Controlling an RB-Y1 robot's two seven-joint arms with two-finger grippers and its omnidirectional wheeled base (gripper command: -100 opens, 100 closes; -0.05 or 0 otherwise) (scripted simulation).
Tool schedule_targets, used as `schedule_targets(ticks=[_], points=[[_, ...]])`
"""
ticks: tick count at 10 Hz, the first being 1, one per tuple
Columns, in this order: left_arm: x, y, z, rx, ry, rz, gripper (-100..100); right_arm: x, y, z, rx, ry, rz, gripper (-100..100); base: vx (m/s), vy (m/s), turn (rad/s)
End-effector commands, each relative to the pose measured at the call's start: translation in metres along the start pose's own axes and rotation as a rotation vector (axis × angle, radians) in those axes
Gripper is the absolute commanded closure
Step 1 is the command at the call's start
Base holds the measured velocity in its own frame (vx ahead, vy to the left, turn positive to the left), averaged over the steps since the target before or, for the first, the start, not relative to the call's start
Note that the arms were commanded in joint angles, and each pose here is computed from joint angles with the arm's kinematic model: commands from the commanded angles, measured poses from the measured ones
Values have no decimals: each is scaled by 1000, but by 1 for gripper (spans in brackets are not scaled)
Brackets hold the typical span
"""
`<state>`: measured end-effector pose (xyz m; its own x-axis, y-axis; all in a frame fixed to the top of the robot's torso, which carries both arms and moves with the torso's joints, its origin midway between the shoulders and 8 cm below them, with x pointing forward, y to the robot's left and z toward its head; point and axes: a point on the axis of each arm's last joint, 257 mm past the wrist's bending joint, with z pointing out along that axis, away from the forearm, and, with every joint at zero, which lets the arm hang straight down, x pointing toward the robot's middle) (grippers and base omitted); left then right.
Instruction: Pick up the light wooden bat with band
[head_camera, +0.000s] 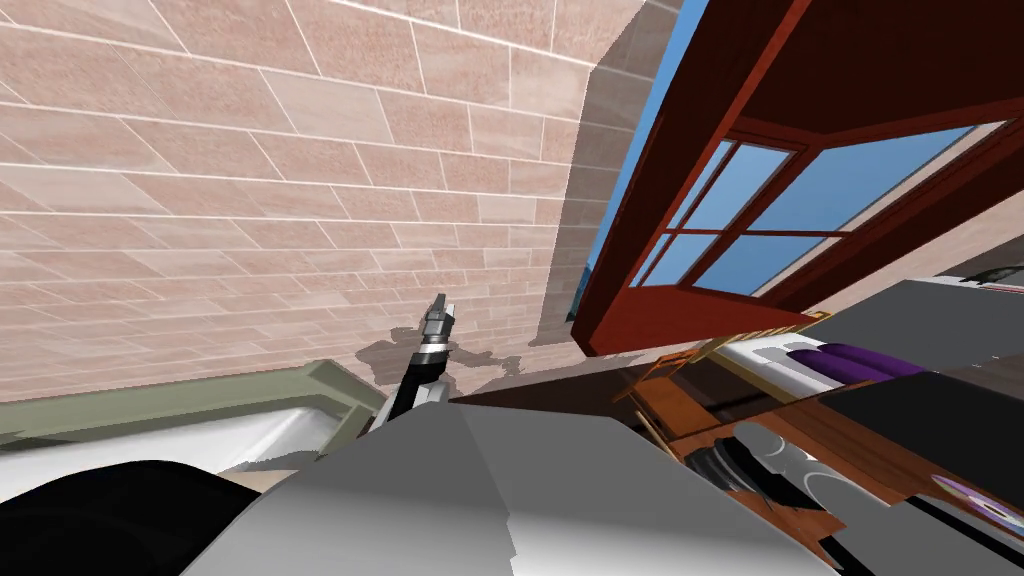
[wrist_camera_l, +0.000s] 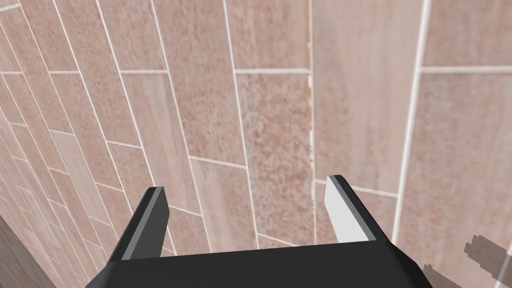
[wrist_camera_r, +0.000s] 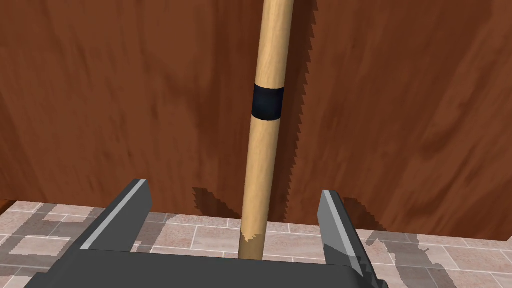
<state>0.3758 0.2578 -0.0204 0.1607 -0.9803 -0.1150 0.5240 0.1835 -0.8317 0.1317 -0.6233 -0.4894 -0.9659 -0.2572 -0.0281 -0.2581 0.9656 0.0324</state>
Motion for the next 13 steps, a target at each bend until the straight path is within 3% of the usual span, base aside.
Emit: schedule_targets(ticks=[1, 3, 5, 7, 8, 10, 11, 13], points=[[0, 0, 0, 0, 0, 0, 0, 17, -1, 5, 21, 5, 40, -100, -110, -54, 328], [0, 0, 0, 0, 0, 0, 0, 18, 4, 6, 4, -22, 83, -100, -102, -52, 292], [0, 0, 0, 0, 0, 0, 0, 43, 8, 11, 16, -12, 137, -100, -111, -37, 462], [0, 0, 0, 0, 0, 0, 0, 35, 9, 11, 8, -39, 161, -100, -46, -29, -11], [0, 0, 0, 0, 0, 0, 0, 53, 12, 14, 23, -29, 198, -100, -112, -24, 350], [0, 0, 0, 0, 0, 0, 0, 54, 16, 14, 9, -52, 243, -100, -98, -34, 313], [0, 0, 0, 0, 0, 0, 0, 68, 12, 14, 34, -41, 276, -100, -125, -34, 329], [0, 0, 0, 0, 0, 0, 0, 75, 24, 17, 8, -59, 329, -100, -100, -20, 301]])
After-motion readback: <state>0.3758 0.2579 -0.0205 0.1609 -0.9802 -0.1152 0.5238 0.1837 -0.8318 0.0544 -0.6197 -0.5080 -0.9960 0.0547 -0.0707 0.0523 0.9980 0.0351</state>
